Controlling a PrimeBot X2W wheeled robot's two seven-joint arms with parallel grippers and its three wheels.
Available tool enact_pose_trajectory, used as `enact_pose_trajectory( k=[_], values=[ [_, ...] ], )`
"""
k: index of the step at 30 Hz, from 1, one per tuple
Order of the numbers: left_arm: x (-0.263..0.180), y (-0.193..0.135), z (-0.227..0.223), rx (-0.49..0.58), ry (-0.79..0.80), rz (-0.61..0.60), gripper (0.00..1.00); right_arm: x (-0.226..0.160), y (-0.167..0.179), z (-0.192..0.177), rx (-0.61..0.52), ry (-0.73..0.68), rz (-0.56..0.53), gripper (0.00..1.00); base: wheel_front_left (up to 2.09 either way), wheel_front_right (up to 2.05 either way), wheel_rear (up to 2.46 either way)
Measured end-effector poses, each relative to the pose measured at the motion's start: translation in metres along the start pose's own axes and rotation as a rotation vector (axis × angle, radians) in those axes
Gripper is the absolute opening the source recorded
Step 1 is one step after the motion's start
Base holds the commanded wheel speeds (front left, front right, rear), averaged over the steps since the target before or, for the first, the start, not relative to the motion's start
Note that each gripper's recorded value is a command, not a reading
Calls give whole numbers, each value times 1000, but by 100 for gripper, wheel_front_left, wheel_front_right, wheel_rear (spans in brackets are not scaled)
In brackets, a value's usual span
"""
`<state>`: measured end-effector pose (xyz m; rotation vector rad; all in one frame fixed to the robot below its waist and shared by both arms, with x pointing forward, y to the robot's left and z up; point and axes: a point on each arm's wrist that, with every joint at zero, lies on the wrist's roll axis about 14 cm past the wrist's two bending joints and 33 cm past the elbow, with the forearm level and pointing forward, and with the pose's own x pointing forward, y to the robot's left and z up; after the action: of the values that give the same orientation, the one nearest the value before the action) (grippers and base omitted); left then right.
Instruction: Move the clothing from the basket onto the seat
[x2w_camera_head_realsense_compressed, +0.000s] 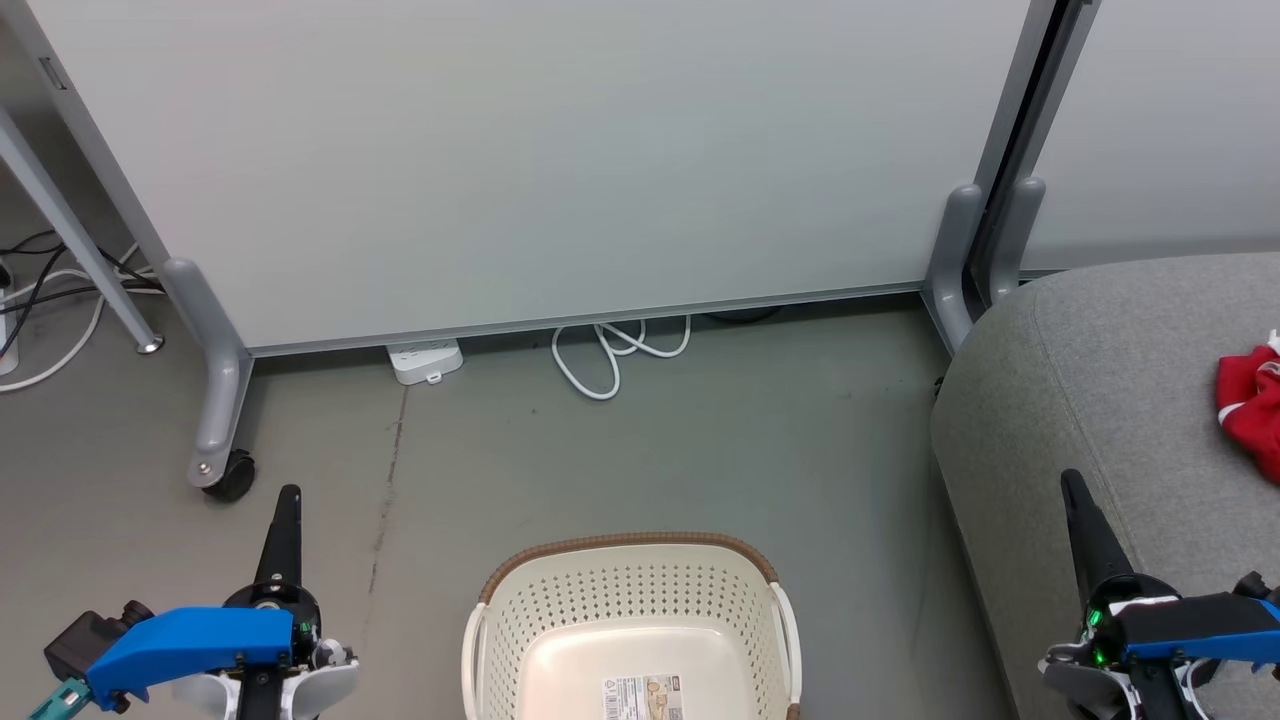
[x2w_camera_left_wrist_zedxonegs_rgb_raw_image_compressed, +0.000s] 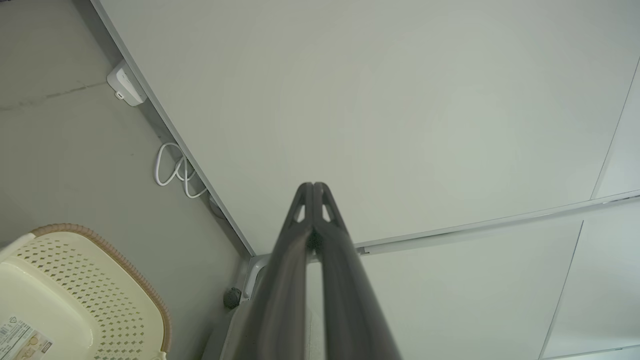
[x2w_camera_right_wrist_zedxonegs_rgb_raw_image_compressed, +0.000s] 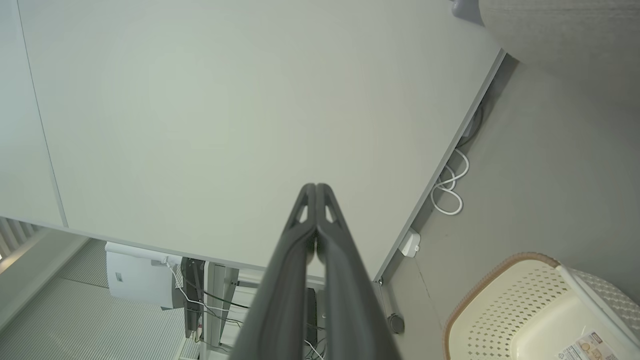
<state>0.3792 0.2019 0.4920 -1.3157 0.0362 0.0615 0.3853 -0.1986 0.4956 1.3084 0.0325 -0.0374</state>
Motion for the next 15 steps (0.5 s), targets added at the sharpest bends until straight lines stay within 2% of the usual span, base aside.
enact_pose_trajectory(
  k=[15],
  values=[
    [4, -6, 0, -121, 9, -22, 0, 2, 5, 2, 124, 2, 19, 0, 0, 0, 0]
  ],
)
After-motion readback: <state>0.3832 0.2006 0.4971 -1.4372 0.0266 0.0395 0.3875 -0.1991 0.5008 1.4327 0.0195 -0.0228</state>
